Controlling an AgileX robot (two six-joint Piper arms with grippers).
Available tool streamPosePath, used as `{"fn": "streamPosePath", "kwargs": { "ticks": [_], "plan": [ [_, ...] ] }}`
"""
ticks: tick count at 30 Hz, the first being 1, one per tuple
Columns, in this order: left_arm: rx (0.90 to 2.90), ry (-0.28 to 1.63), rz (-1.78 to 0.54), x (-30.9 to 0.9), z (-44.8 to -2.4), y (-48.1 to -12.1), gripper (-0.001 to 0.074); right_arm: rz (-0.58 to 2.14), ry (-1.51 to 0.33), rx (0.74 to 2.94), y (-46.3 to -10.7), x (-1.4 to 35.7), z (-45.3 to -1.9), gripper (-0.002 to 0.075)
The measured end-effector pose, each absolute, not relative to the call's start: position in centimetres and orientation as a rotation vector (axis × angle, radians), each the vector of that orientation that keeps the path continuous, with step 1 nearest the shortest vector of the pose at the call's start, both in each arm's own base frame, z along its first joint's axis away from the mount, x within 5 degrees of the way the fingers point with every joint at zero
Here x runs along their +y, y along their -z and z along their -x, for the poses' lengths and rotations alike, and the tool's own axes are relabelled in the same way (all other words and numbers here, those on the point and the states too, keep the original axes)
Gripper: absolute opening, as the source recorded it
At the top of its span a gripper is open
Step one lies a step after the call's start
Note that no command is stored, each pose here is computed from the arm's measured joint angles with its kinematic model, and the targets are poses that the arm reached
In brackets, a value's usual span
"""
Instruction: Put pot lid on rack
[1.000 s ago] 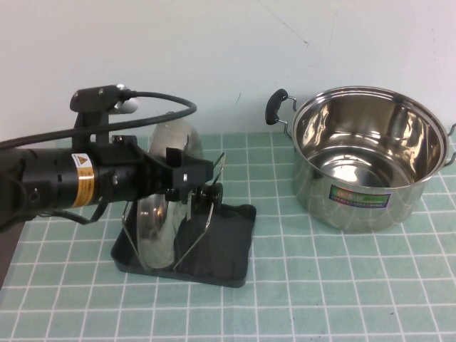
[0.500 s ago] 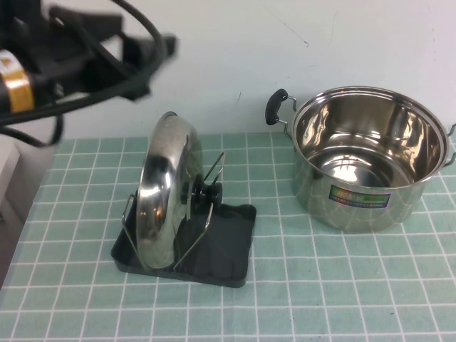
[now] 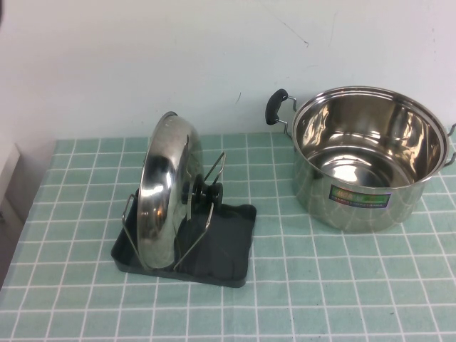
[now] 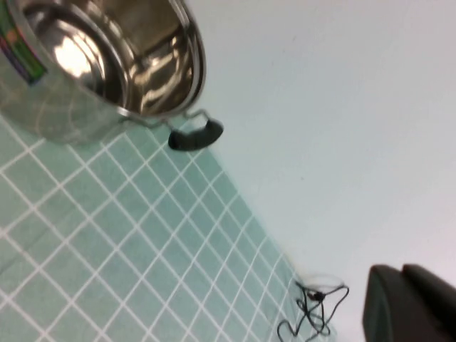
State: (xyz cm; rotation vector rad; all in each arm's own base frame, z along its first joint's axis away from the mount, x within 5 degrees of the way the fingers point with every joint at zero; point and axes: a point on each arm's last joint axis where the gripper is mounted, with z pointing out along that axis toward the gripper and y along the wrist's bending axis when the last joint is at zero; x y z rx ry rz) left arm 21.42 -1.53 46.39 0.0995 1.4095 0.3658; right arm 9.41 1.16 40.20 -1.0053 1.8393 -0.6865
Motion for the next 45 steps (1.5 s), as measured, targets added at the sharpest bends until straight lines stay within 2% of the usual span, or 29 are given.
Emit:
{"fn": "streamPosePath", "kwargs": {
  "ticks": [3, 6, 9, 13, 17, 21, 27, 32, 37, 45],
  "plan": [
    [1.566, -0.535, 0.04, 0.4, -21.0, -45.2, 0.0002, 1.02, 0.682, 1.886, -39.9, 1.1, -9.3, -0.0001],
    [1.81, -0.528, 0.158, 1.1, -20.4, -43.0, 0.0001, 1.046, 0.574, 1.936, -39.4, 1.5, -8.8, -0.0001],
    [2.055, -0.33, 0.193, 0.2, -19.3, -41.0, 0.0001, 1.078, 0.442, 1.978, -38.9, 1.9, -8.2, -0.0001],
    [2.181, 0.026, -0.022, -2.4, -16.8, -40.8, 0.0001, 1.122, 0.213, 1.914, -38.6, 2.7, -7.1, -0.0001],
    [2.105, 0.265, -0.305, -4.2, -13.3, -42.1, 0.0, 1.125, 0.042, 1.771, -38.3, 3.1, -6.1, -0.0001],
    [1.949, 0.435, -0.459, -4.9, -8.7, -43.1, -0.0001, 1.114, -0.09, 1.683, -36.2, 3.2, -5.1, -0.0001],
    [1.769, 0.56, -0.594, -5.4, -4.9, -39.9, -0.0001, 1.096, -0.168, 1.575, -31.7, 3.4, -4.6, -0.0001],
    [1.647, 0.631, -0.597, -5.9, -4.6, -35.1, -0.0001, 1.118, -0.189, 1.566, -28.2, 4.2, -4.9, -0.0001],
    [1.659, 0.615, -0.532, -5.8, -5.9, -30.5, -0.0001, 1.106, -0.229, 1.598, -27.2, 4.5, -4.9, -0.0001],
    [1.678, 0.538, -0.403, -5.0, -7.1, -28.3, -0.0001, 1.11, -0.27, 1.686, -26.5, 4.4, -4.6, -0.0001]
  ]
}}
